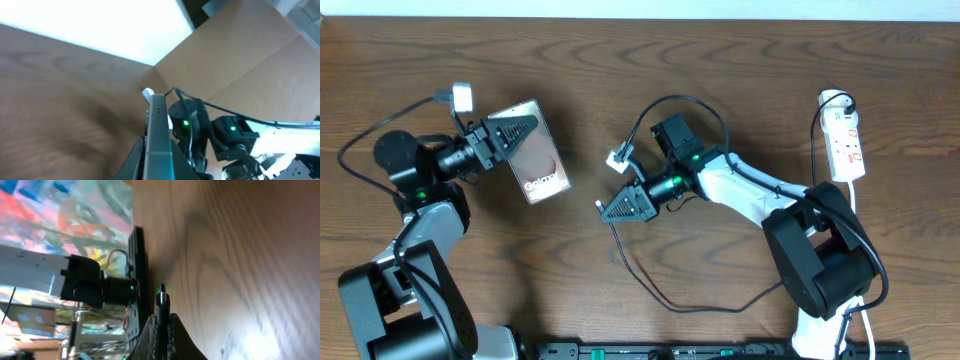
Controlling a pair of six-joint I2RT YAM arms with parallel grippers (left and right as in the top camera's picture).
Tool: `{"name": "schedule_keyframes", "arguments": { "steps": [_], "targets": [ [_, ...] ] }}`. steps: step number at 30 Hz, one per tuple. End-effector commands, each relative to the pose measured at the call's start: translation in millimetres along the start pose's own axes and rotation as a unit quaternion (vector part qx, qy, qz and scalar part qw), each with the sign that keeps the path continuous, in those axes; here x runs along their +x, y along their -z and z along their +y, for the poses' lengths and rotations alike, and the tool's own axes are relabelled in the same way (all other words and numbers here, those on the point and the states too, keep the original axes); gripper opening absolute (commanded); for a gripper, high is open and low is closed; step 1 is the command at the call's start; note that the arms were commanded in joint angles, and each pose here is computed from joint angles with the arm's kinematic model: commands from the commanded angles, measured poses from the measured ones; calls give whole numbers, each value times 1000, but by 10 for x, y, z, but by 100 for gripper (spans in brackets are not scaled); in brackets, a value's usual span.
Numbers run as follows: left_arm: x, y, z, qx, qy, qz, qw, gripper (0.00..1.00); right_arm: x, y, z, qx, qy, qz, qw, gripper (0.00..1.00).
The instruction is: Plug charger to phone and switch on socket
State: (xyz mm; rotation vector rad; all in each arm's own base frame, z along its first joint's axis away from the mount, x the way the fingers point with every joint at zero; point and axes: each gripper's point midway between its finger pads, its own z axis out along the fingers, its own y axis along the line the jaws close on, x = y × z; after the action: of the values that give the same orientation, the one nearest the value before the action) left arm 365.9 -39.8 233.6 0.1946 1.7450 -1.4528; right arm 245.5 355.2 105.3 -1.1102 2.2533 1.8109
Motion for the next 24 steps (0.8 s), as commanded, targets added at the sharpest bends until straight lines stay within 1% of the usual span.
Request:
{"name": "schedule_keyframes", "arguments": {
  "steps": [1,6,11,17,19,24],
  "targets": [
    [-128,11,-104,4,37,-10,999,8,-84,7,177,-57,49,-13,997,1],
    [-172,13,-151,6,38,-18,999,7,-187,27,322,-106,108,-27,988,1],
    [-205,14,-136,2,38,-28,999,8,-155,-4,248,-111,101,-25,988,1],
    [-247,13,-119,-2,47,-40,998,7,-106,-20,248,-171,124,-25,977,1],
    [-244,10,-121,-1,47,-39,998,7,-94,-38,210,-172,119,-24,978,1],
    [-236,-4,-127,0,47,-37,998,8,-118,-46,188,-171,137,-27,975,1]
  ]
}}
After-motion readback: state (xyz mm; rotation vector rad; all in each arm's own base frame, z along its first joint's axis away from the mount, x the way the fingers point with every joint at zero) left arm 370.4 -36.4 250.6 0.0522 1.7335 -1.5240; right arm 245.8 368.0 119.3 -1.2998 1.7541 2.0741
